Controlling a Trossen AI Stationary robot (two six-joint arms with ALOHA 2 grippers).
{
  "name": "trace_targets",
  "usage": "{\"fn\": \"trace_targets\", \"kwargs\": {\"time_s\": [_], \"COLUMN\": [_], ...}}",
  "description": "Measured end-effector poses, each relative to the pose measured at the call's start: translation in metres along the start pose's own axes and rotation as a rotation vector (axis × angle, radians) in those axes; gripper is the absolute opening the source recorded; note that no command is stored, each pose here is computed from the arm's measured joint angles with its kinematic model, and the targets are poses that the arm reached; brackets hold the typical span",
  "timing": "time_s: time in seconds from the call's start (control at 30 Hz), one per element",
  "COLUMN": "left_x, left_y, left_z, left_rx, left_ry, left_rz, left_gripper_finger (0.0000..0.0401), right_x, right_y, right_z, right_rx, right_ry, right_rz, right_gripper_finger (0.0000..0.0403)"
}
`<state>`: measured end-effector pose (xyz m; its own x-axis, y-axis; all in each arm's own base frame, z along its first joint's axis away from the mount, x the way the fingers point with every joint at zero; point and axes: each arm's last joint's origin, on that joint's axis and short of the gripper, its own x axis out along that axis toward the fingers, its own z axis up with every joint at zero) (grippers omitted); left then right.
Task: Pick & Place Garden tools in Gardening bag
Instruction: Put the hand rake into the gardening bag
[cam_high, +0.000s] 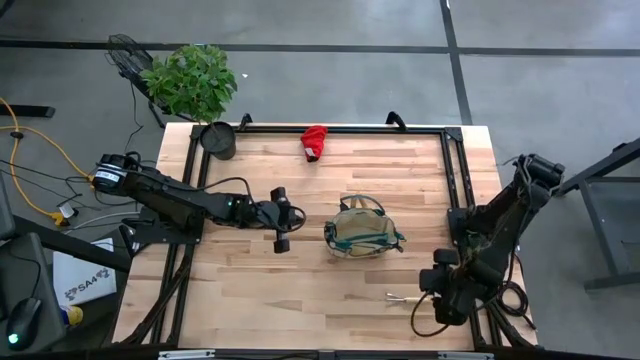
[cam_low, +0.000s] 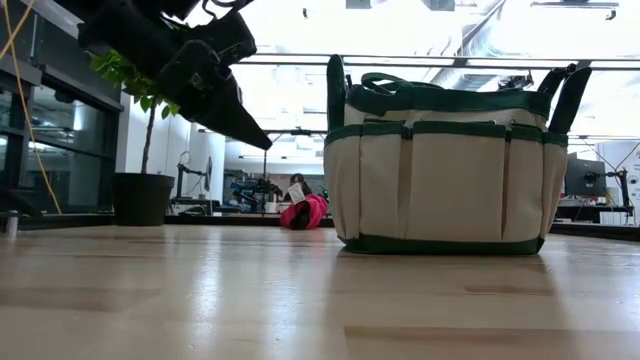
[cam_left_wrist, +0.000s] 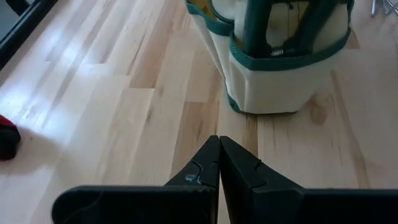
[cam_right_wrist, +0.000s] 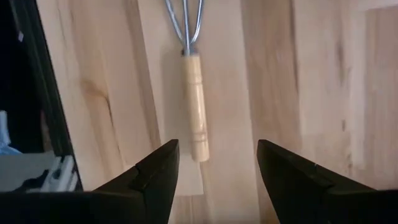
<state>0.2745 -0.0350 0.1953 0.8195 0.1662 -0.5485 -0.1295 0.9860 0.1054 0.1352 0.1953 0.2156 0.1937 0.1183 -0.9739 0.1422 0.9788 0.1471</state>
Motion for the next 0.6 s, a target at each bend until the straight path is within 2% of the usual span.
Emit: {"fn": "trace_targets", "kwargs": {"time_s": [0.33, 0.6], "left_x": [0.0, 0.0], "left_y": [0.0, 0.0], "left_z": [0.0, 0.0], "left_rx": [-0.007, -0.011], "left_ry": [0.001, 0.001], "left_rz": [-0.002, -0.004], "left_gripper_finger": [0.0003, 0.0003], "right_x": [0.039, 0.06], "right_y": [0.021, 0.025], "right_z": [-0.011, -0.014], "right_rx": [-0.033, -0.034], "right_ry": [0.09, 0.116], "right_rz": [-0.057, -0.118], "right_gripper_finger": [0.0208, 0.0208]}}
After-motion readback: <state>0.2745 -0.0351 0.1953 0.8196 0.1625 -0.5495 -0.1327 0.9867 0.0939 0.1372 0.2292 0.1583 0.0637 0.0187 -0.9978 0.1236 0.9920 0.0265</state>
